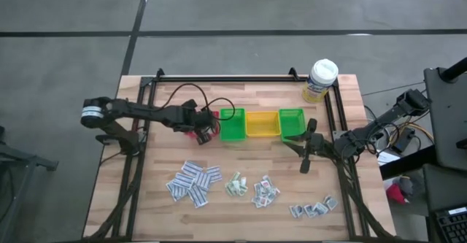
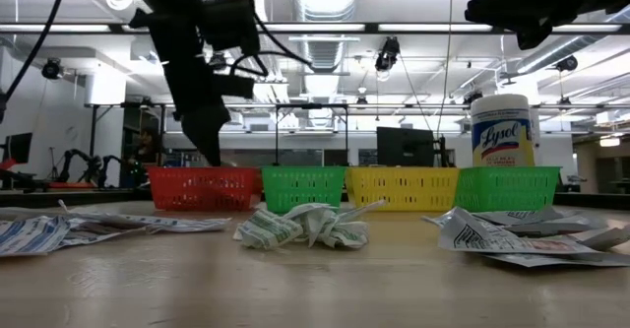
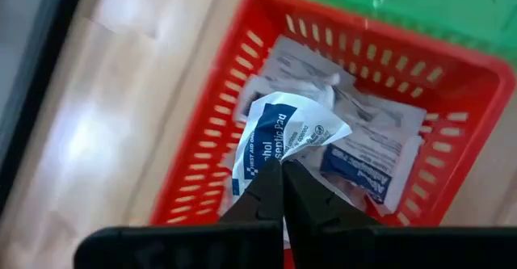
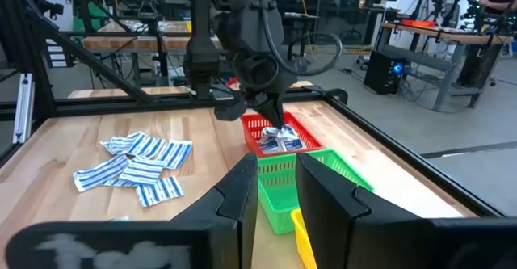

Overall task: Pick & Place First Aid Supplies
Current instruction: Put the alcohol pad into the red basket

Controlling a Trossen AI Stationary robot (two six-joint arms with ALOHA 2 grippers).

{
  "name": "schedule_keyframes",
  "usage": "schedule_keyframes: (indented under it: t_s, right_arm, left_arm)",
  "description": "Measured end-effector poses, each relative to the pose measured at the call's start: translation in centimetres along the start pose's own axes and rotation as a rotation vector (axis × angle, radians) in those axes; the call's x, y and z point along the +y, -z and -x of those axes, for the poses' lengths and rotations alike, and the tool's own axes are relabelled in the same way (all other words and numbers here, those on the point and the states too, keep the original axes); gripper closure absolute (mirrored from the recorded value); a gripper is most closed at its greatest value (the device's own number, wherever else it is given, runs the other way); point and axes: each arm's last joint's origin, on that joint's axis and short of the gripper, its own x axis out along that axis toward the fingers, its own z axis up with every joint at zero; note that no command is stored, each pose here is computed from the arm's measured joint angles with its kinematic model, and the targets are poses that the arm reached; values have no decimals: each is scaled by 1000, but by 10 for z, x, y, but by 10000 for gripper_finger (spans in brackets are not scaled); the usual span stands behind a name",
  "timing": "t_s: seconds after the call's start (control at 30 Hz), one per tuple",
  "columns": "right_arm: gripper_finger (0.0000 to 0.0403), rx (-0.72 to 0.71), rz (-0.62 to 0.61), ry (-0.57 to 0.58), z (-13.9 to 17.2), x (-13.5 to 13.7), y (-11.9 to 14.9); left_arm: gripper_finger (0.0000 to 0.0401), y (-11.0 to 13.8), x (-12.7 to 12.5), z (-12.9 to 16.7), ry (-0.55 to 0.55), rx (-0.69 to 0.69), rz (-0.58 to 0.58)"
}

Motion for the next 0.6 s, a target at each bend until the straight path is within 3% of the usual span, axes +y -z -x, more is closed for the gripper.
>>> schedule_keyframes:
  t_s: [0.3,0.6]
  right_arm:
    - [328,0,0,0,0,0,0]
    - [328,0,0,0,0,0,0]
  left_arm:
    - [401,10,-1,-13,67,-4,27]
    - [401,10,0,-14,64,-9,29]
